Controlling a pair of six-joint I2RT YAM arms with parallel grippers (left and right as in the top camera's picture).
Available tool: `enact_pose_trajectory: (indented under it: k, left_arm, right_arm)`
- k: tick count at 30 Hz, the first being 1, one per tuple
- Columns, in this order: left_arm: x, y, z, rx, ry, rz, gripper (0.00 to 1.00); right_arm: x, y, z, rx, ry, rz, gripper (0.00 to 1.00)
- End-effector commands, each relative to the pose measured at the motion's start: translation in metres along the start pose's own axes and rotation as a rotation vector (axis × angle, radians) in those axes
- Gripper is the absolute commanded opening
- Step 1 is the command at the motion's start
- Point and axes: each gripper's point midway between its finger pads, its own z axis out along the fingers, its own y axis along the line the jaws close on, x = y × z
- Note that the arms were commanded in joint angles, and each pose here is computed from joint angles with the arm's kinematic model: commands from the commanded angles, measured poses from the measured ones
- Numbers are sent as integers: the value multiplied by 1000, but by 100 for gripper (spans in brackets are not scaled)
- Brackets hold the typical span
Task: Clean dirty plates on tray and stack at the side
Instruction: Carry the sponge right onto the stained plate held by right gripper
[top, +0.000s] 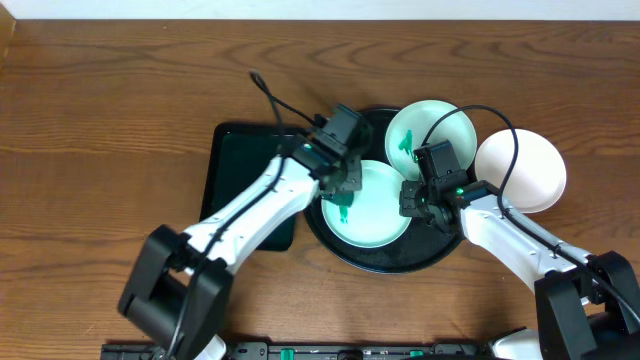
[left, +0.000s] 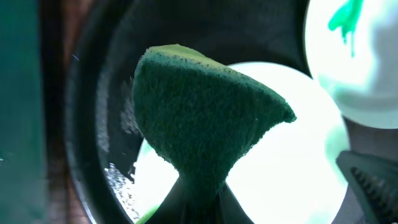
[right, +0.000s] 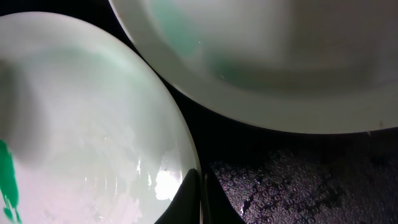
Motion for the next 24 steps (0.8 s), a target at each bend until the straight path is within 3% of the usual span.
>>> enact_pose_trajectory:
  k: [1,12,19,24]
  left_arm:
    - [7,1,9,-25,22,-77,7]
    - [22,4,16,-54,68,-108,7]
    - [28,6,22,-69,86,-104,7]
    - [30,8,27,-78,96,-102,7]
  right_arm:
    - [5,-1,3,4,12,-3,1]
    - [5,-1,3,5,15,-3,1]
    - [5,-1,3,5,15,-3,15]
    - [5,-1,4,4,14,-14,16]
